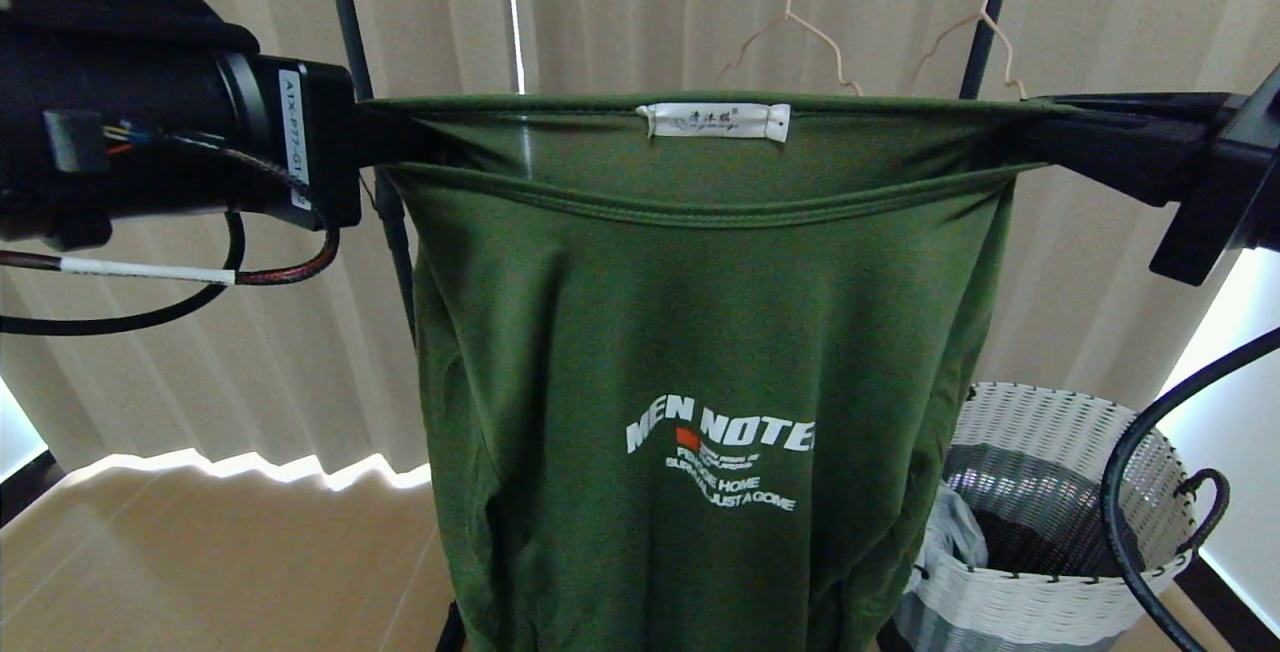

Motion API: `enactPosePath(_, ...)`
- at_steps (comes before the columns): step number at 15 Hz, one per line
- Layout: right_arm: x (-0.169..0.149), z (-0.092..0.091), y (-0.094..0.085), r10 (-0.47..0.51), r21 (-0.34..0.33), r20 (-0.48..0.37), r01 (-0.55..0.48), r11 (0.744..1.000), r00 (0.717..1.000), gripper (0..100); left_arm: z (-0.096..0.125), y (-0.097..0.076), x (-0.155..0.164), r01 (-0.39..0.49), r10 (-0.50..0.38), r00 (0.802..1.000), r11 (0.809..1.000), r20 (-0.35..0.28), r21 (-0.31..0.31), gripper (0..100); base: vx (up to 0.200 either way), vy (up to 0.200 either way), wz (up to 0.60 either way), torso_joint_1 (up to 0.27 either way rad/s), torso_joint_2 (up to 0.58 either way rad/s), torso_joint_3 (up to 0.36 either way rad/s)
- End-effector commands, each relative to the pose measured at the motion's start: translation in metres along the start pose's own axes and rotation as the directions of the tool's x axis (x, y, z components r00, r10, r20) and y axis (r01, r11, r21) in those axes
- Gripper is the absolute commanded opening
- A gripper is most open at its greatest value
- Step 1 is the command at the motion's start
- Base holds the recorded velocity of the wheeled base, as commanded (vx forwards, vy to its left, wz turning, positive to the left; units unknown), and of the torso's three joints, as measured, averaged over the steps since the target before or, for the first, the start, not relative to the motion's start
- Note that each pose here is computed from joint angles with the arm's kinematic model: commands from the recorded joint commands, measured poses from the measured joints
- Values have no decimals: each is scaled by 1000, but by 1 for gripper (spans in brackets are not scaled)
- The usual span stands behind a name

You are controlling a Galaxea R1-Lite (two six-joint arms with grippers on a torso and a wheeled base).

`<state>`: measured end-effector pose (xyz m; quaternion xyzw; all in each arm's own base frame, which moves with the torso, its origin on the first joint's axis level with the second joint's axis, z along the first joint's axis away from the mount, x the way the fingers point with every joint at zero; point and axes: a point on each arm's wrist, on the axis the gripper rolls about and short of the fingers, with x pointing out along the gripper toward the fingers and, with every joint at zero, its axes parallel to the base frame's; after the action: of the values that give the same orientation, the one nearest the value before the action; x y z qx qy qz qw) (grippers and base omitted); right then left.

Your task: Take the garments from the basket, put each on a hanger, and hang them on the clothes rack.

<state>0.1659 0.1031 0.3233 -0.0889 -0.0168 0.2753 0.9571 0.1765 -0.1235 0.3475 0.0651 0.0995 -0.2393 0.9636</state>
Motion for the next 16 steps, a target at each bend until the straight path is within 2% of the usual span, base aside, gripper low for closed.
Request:
enactPosePath(1, 1, -3, 1, 4, -1, -9, -4, 1000, 1000, 100, 0, 0, 2, -6, 6, 1000, 1000, -3, 1, 0, 0, 0, 0, 0, 0, 0)
enactPosePath(4, -4, -14, 7, 34, 2, -28, -34, 999, 999, 100, -4, 1, 14, -107, 107, 994, 994, -33, 7, 0, 0, 0, 0, 0, 0, 0)
enactPosePath(6, -5, -14, 8, 37, 2, -26, -37, 999, 999, 100, -6, 4, 19, -129, 129, 991, 992, -47, 8, 0, 0, 0, 0, 0, 0, 0)
enactPosePath(10, -11, -15, 12, 100, 2, -12, -100, 995, 995, 100, -12, 20, 31, -202, 201, 976, 979, -85, 2, 0, 0, 0, 0, 0, 0, 0)
enactPosePath(16, -11, -15, 13, 104, 4, -11, -104, 995, 994, 100, -14, 32, 34, -249, 247, 964, 969, -99, -5, 0, 0, 0, 0, 0, 0, 0)
